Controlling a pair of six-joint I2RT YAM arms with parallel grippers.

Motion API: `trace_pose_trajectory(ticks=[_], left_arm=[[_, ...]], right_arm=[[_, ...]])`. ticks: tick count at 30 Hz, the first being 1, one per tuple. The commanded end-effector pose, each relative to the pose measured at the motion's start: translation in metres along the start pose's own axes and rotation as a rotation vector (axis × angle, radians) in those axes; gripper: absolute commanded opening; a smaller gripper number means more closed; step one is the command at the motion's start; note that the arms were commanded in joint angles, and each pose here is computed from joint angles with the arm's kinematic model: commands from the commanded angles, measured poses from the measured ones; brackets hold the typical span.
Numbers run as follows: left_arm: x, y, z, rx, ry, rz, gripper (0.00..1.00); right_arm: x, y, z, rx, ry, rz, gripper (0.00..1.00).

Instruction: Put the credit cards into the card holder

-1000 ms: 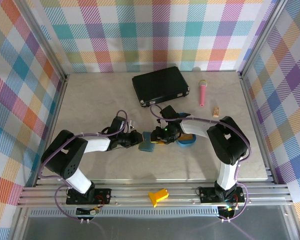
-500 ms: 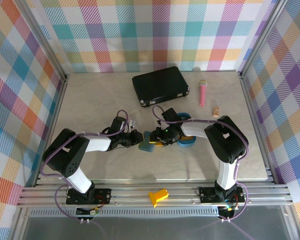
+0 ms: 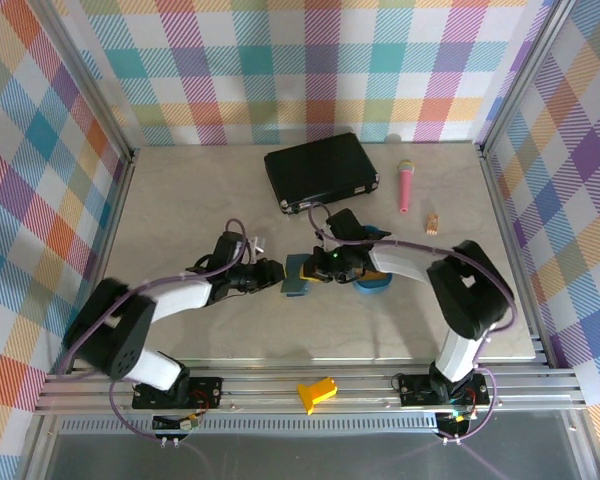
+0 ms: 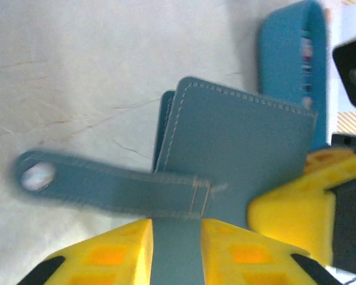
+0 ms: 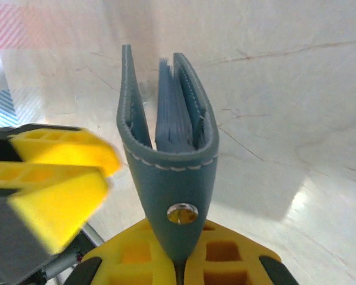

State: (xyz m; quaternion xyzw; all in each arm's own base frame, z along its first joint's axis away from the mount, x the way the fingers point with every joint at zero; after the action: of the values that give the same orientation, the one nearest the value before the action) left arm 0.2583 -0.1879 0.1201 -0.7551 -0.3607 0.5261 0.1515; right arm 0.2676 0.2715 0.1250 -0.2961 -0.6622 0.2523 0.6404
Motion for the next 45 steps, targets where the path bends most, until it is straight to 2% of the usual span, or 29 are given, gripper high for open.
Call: trace_pose_trajectory(ticks=[1,5,10,15,21,27,36,45], left_arm=[[-0.024,-0.048,-0.015,-0.070,0.058,-0.057,0.36],[-0.050,-0.099,-0.019,-0.129,0.110,-0.081,0.42],[-0.071,-0.131,-0.012,-0.151,0.152,-0.011,0.47],[-0.077,-0.152,-0.009,-0.200,0.196,0.039,0.53],[-0.066,-0.143,-0.011,-0.097,0.119,0.044,0.53],[-0.054,-0.137,-0.008,-0.061,0.097,0.008,0.55],[-0.037,-0.144,-0.005,-0.063,0.034,-0.099,0.55],[-0.037,-0.152,0.000,-0.052,0.022,-0.113,0.55]], right_arm=[[0.023,-0.059,-0.010,-0.124,-0.152,0.085,0.00],[0.037,-0.113,-0.006,-0.226,-0.255,0.210,0.00],[0.044,-0.165,0.009,-0.310,-0.252,0.396,0.00],[0.054,-0.182,0.028,-0.344,-0.250,0.689,0.00],[0.057,-0.153,0.036,-0.241,-0.261,1.058,0.00],[0.055,-0.109,0.039,-0.130,-0.249,1.221,0.00],[0.050,-0.039,0.036,-0.012,-0.214,1.258,0.00],[0.037,0.003,0.034,0.056,-0.183,1.257,0.02]])
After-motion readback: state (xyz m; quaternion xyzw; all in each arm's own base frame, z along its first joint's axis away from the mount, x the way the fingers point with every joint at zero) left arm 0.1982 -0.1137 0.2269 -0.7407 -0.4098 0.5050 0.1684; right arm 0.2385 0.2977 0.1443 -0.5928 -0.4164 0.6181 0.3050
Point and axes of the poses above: each hand's point on the last joint's axis, 136 mm out from that joint toward the fingers, its own y axis out along the fingers, its own x axis along the line the jaws close on, z = x × y, the point moved 6 cm from there along -y, back along the fingers, and after that the axes turned 7 degrees about y, right-handed, at the moved point
